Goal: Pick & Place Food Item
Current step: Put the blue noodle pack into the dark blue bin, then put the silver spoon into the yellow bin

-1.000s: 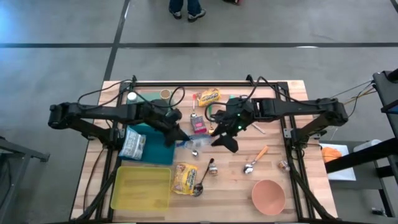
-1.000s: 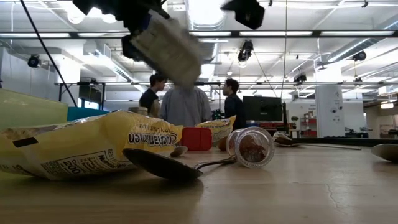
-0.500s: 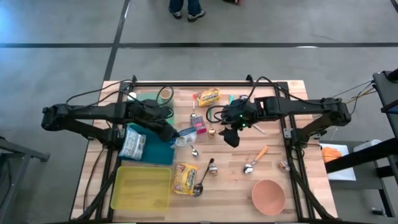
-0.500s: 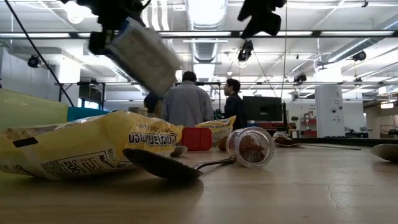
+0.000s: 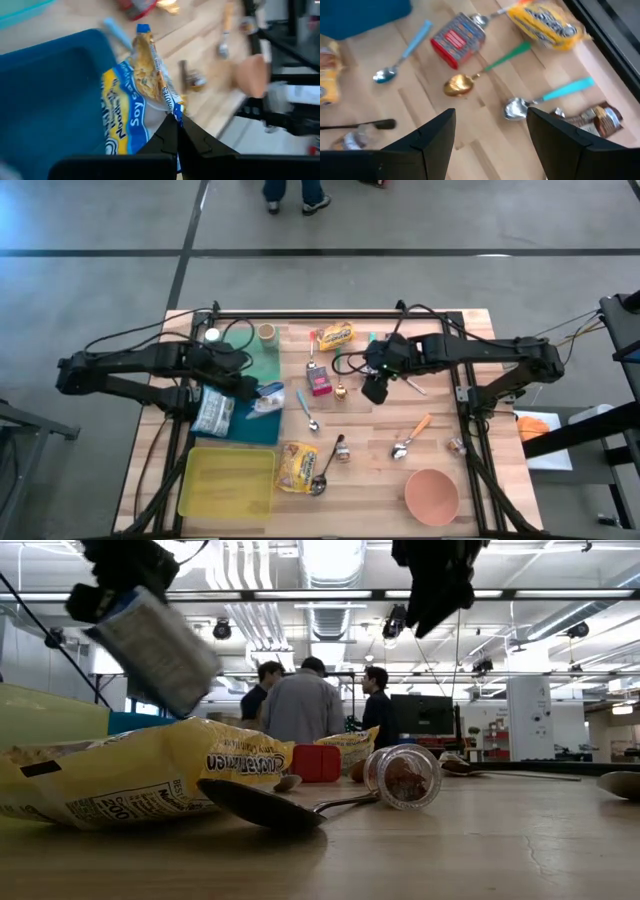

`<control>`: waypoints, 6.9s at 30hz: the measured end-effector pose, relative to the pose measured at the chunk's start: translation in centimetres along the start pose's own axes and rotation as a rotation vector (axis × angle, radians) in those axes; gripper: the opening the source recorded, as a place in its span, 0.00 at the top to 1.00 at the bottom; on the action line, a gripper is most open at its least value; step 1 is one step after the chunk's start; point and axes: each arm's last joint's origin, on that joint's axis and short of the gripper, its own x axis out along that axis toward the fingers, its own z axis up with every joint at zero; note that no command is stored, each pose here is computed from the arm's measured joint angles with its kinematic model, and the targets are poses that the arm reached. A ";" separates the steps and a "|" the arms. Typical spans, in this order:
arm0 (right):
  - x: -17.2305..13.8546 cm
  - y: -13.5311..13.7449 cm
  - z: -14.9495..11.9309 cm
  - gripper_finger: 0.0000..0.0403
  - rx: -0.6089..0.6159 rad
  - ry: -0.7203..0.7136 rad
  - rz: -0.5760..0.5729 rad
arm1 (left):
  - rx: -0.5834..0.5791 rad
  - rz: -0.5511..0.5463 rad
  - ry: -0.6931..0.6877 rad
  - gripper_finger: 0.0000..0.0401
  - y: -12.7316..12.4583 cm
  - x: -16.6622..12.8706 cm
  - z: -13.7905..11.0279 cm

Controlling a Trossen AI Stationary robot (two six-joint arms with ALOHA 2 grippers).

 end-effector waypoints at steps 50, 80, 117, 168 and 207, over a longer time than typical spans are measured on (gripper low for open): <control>3.8 -0.9 -2.6 0.40 0.005 0.113 -0.004 | -0.184 0.434 0.192 1.00 6.0 1.9 -2.7; 3.8 -0.9 -2.7 0.40 0.000 0.118 -0.001 | -0.309 0.505 -0.042 1.00 5.0 1.0 -3.0; 3.9 -0.4 -3.2 0.40 -0.028 0.141 0.029 | -0.342 0.775 0.031 0.99 5.0 4.5 -6.6; 11.5 -10.5 -7.8 0.40 0.243 0.435 -0.108 | -0.060 0.151 -0.176 0.43 -2.6 4.1 -4.3; 13.2 -10.3 -7.7 0.97 0.218 0.445 0.073 | -0.055 0.092 -0.177 0.43 -3.2 4.2 -4.2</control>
